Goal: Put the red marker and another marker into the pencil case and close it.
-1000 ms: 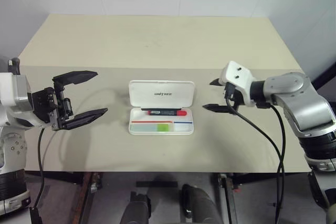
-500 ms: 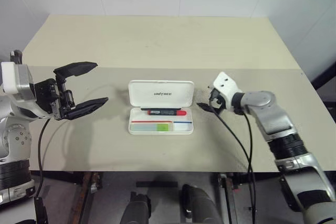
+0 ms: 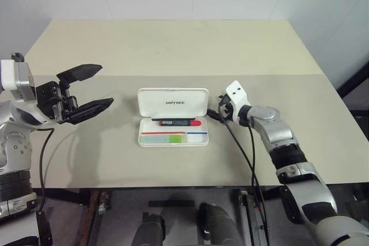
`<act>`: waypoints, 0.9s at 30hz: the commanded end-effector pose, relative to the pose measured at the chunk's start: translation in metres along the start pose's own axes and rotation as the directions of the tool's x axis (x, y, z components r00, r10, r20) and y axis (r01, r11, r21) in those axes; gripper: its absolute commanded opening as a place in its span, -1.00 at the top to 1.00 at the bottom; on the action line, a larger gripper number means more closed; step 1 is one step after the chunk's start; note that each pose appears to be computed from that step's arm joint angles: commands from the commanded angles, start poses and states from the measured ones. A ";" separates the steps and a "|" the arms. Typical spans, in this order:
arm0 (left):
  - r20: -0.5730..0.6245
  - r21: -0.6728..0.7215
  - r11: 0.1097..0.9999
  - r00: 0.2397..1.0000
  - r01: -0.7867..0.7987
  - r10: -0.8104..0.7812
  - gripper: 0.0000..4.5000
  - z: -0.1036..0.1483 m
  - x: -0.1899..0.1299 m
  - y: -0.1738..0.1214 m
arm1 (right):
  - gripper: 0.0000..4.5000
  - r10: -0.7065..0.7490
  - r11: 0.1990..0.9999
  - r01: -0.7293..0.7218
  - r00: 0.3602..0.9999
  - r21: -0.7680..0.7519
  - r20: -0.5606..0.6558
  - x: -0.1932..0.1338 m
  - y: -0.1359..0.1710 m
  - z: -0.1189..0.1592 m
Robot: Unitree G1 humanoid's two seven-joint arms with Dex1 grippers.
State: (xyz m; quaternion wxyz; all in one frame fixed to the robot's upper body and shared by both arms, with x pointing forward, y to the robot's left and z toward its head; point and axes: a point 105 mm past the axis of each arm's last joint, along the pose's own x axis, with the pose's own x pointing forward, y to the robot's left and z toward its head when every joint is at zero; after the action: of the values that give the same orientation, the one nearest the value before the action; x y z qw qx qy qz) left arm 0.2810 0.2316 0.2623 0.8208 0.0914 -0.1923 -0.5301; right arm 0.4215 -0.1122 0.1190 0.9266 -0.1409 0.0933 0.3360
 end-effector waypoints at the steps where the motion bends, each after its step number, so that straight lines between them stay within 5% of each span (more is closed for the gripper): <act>1: 0.013 0.056 0.998 1.000 0.005 -0.006 -1.00 0.016 0.001 0.000 | -0.98 0.011 1.000 -0.011 1.000 0.018 -0.003 0.009 0.007 -0.003; 14: 0.004 0.067 0.998 1.000 -0.009 0.009 -1.00 0.018 0.000 -0.001 | -0.98 -0.017 0.999 0.018 1.000 0.037 -0.020 0.039 0.016 0.000; 27: 0.006 0.065 0.998 1.000 -0.022 0.021 -1.00 0.018 -0.003 -0.007 | -0.98 -0.279 0.959 0.281 0.959 0.025 -0.047 0.039 -0.020 0.003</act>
State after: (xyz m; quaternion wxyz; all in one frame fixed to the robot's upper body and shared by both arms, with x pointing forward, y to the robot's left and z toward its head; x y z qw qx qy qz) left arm 0.2729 0.2313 0.2647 0.8263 0.1018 -0.1931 -0.5192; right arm 0.4590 -0.0813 0.1164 0.9547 -0.1372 0.0875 0.2491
